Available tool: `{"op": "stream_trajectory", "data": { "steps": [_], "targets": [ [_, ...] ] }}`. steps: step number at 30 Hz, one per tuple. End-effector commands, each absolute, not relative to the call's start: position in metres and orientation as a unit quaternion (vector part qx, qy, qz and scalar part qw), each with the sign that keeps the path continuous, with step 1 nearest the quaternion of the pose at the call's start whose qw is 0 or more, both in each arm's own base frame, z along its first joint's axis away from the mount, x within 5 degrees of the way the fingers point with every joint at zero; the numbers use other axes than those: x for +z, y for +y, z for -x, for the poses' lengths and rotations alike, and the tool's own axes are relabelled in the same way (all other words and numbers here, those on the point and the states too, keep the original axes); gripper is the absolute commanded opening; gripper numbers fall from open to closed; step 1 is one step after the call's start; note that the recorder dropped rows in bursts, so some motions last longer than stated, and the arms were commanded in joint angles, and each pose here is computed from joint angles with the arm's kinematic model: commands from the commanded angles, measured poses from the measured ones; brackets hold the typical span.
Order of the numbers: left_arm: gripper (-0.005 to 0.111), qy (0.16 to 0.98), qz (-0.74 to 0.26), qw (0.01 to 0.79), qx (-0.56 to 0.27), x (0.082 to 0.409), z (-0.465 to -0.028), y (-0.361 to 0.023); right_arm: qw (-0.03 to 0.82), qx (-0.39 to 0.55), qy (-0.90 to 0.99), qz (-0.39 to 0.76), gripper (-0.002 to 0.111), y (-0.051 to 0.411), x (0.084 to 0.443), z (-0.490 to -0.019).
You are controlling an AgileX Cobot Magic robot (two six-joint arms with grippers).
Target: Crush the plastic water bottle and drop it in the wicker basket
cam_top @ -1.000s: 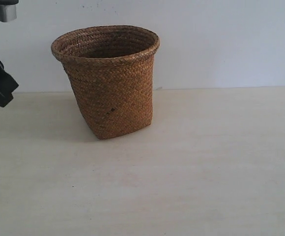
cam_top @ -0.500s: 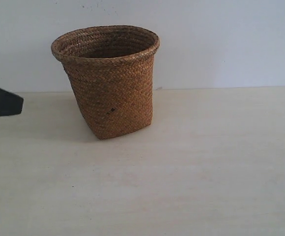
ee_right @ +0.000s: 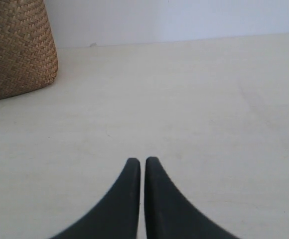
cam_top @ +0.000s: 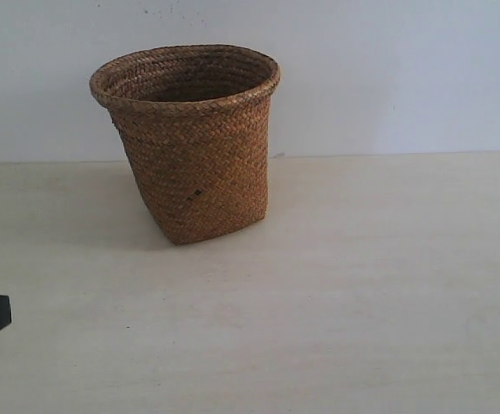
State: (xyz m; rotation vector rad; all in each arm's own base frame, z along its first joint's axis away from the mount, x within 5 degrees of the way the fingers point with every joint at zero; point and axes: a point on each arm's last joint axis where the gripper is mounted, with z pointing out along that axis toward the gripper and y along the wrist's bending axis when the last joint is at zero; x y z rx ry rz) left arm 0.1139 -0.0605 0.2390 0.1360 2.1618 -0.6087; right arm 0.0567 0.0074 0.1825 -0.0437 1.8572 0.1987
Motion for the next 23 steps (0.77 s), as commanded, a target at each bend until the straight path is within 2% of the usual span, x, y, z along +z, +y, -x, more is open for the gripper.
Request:
{"op": "stream_trajectory", "data": {
  "steps": [1,8,23],
  "targets": [
    [0.004,0.872,-0.051,0.424,-0.241,0.227,-0.109,-0.058,0.597,0.081,0.798,0.02,0.0,0.007,0.182,-0.057],
    [0.004,0.878,-0.038,0.419,-0.23,0.209,-0.105,-0.054,0.597,0.081,0.798,0.02,0.0,0.007,0.182,-0.057],
    [0.004,0.877,-0.034,0.421,-0.231,0.209,-0.106,-0.054,0.597,0.081,0.798,0.02,0.0,0.007,0.182,-0.057]
  ]
}}
